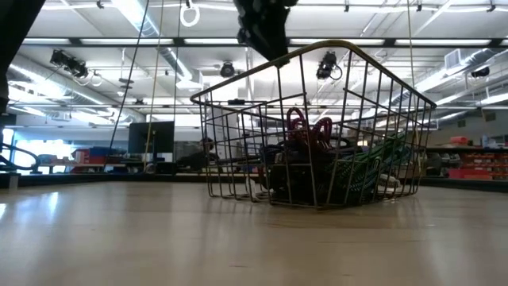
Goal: Pick and place USB-C Cables
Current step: Adjust the black charger cable
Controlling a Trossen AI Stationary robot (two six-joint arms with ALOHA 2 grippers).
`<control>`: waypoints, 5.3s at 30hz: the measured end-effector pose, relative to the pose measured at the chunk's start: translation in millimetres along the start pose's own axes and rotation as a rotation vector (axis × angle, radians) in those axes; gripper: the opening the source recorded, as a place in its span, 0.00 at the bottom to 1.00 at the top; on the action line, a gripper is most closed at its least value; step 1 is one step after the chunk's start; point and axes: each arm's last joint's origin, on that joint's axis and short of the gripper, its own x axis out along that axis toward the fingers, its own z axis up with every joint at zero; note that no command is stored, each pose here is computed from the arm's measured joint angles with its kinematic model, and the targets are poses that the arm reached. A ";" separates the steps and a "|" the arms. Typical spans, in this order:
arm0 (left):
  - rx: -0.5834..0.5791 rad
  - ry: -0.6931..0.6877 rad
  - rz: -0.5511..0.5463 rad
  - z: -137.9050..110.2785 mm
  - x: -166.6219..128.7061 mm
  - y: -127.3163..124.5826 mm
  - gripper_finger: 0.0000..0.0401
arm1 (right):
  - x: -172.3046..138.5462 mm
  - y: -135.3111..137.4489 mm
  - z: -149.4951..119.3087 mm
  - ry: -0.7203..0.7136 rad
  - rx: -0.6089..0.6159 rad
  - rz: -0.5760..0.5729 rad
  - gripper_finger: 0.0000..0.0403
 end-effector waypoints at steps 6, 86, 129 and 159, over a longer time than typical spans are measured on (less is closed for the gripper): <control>0.054 0.106 -0.031 -7.6 44.0 -16.5 0.45 | -26.4 6.8 4.8 -0.057 -0.004 0.076 0.25; 0.306 0.166 -0.167 -3.4 81.8 -32.0 0.52 | 6.2 5.7 -7.4 0.111 0.012 0.173 0.25; -0.190 -0.124 0.287 -26.5 -190.1 77.5 0.39 | 168.3 -18.1 -217.4 1.448 -0.243 0.192 0.31; -0.259 -0.097 0.294 -30.3 -189.4 77.8 0.39 | 185.4 -4.8 -234.6 1.334 -0.742 0.342 0.38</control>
